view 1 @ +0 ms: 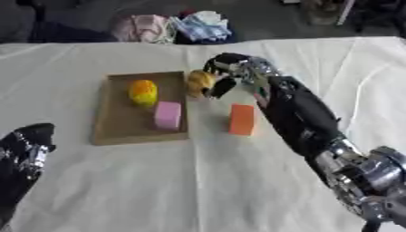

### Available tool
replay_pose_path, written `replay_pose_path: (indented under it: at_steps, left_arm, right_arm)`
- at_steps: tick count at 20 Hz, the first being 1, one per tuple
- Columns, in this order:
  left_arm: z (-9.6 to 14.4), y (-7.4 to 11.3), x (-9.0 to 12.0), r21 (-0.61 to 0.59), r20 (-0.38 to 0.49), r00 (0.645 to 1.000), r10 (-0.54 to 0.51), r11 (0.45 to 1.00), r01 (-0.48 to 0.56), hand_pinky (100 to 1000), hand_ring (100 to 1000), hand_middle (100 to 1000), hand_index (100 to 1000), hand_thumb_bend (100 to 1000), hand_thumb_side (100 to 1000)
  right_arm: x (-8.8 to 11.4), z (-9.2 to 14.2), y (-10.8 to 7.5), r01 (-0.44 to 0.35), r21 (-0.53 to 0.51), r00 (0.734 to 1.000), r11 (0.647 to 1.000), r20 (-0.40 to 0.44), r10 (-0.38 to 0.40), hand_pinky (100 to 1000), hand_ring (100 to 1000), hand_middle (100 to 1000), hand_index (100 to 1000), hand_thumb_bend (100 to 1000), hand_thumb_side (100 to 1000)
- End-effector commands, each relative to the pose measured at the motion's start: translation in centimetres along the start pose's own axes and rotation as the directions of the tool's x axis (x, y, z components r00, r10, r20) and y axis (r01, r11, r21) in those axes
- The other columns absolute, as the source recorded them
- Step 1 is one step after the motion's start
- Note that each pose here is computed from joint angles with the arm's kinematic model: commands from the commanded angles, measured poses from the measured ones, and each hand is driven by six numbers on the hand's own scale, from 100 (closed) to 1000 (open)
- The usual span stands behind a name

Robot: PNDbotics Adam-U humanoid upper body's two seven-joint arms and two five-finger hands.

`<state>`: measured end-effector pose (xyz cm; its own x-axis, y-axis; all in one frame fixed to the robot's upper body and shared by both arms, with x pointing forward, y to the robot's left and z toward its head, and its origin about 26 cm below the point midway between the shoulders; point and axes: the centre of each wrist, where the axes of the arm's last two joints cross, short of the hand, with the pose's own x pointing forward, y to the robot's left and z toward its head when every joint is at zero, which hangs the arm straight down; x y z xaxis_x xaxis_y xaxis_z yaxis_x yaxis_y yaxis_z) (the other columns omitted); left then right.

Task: Pick up objects on the table and place them in the box.

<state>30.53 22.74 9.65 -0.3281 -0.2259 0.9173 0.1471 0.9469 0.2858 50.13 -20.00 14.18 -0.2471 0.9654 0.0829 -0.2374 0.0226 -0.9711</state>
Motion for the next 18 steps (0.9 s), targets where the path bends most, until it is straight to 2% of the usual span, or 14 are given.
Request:
replay_pose_path:
  at_steps: [1, 3, 5, 12, 18]
  left_arm:
    - [-0.2, 0.4, 0.7, 0.003, 0.026, 1.0, -0.013, 1.0, 0.013, 749, 834, 726, 747, 178, 571]
    - [-0.2, 0.4, 0.7, 0.005, 0.027, 1.0, -0.014, 1.0, 0.014, 749, 833, 726, 747, 178, 571]
    - [-0.2, 0.5, 0.7, 0.007, 0.026, 1.0, -0.014, 1.0, 0.014, 749, 833, 726, 747, 177, 573]
    - [-0.2, 0.5, 0.7, 0.008, 0.025, 1.0, -0.016, 1.0, 0.016, 749, 832, 725, 747, 177, 572]
    - [-0.2, 0.5, 0.7, 0.003, 0.027, 0.999, -0.017, 1.0, 0.017, 749, 832, 724, 747, 176, 572]
  right_arm:
    - [0.6, -0.2, -0.5, -0.015, -0.089, 1.0, 0.996, 0.002, 0.015, 766, 724, 621, 696, 100, 217]
    - [0.7, -0.1, -0.6, -0.015, -0.148, 1.0, 0.989, 0.001, 0.015, 753, 701, 587, 622, 100, 135]
    - [0.8, -0.1, -1.0, -0.009, -0.205, 1.0, 0.979, 0.0, 0.01, 746, 692, 576, 602, 100, 100]
    - [1.9, 0.5, -4.5, 0.01, -0.35, 0.998, 0.937, 0.064, 0.013, 733, 676, 553, 564, 100, 100]
    - [4.2, 0.9, -7.3, 0.05, -0.397, 0.987, 0.917, 0.158, 0.014, 728, 673, 550, 571, 100, 100]
